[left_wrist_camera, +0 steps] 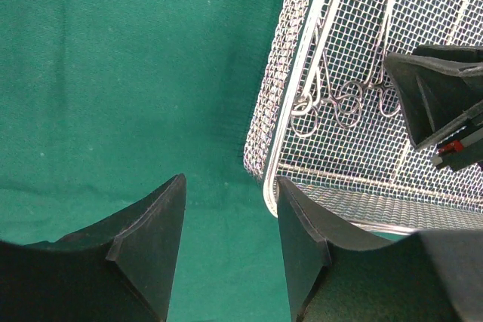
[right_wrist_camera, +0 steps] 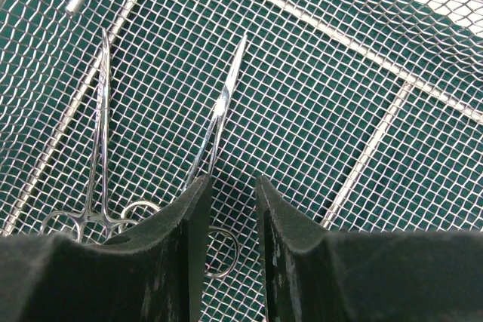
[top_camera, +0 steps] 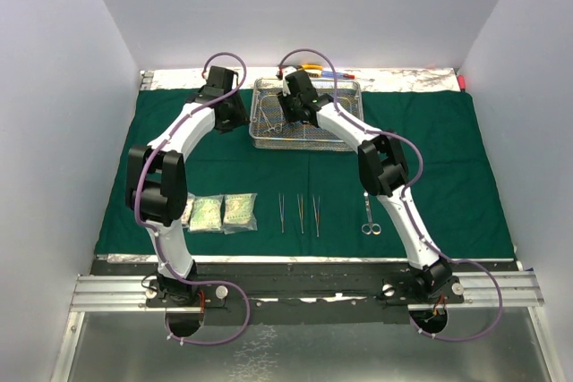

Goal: Open and lay out the surgical kit
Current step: Pick up the medical item from the container.

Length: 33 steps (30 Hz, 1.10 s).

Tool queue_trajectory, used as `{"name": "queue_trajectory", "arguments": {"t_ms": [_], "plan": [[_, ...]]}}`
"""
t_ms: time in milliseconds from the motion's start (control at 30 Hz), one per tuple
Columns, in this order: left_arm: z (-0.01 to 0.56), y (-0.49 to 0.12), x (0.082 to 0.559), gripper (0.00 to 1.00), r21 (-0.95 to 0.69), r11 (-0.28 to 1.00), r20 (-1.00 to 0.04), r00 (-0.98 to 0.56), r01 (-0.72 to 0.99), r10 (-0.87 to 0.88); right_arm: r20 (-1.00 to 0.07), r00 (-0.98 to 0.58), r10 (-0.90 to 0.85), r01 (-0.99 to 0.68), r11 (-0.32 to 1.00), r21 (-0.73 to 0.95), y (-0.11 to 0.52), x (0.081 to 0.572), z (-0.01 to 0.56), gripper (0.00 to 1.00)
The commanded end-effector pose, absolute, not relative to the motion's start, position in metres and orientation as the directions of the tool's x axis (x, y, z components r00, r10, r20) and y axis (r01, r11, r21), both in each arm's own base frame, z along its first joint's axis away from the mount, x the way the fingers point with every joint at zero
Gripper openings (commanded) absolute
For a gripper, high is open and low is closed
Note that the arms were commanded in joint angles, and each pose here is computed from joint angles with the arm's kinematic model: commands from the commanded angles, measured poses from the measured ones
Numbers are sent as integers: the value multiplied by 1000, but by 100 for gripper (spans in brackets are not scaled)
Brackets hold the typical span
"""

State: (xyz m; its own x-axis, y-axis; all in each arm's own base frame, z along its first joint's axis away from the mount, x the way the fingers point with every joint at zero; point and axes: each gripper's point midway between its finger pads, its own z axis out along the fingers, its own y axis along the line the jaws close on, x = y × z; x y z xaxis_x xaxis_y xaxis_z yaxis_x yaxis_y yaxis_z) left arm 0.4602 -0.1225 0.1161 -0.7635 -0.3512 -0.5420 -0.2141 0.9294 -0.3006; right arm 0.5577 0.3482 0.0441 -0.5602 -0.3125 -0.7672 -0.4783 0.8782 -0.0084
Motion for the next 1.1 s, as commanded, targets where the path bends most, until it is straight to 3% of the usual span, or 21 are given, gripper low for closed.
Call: {"name": "queue_trajectory", "arguments": {"t_ms": [0, 367, 700, 1067], "plan": [[143, -127, 463, 53, -345, 922, -583, -730, -175, -357, -759, -551, -348, -499, 866, -34, 349, 554, 37, 35], [139, -119, 460, 53, -315, 931, -592, -728, -185, -346, -741, -522, -423, -474, 866, -160, 345, 554, 33, 36], [138, -118, 459, 53, -309, 933, -596, -727, -184, -341, -813, -469, -345, -452, 885, -114, 354, 559, 90, 35], [135, -119, 458, 53, -315, 931, -587, -734, -182, -342, -762, -525, -380, -521, 851, -65, 365, 546, 47, 35]]}}
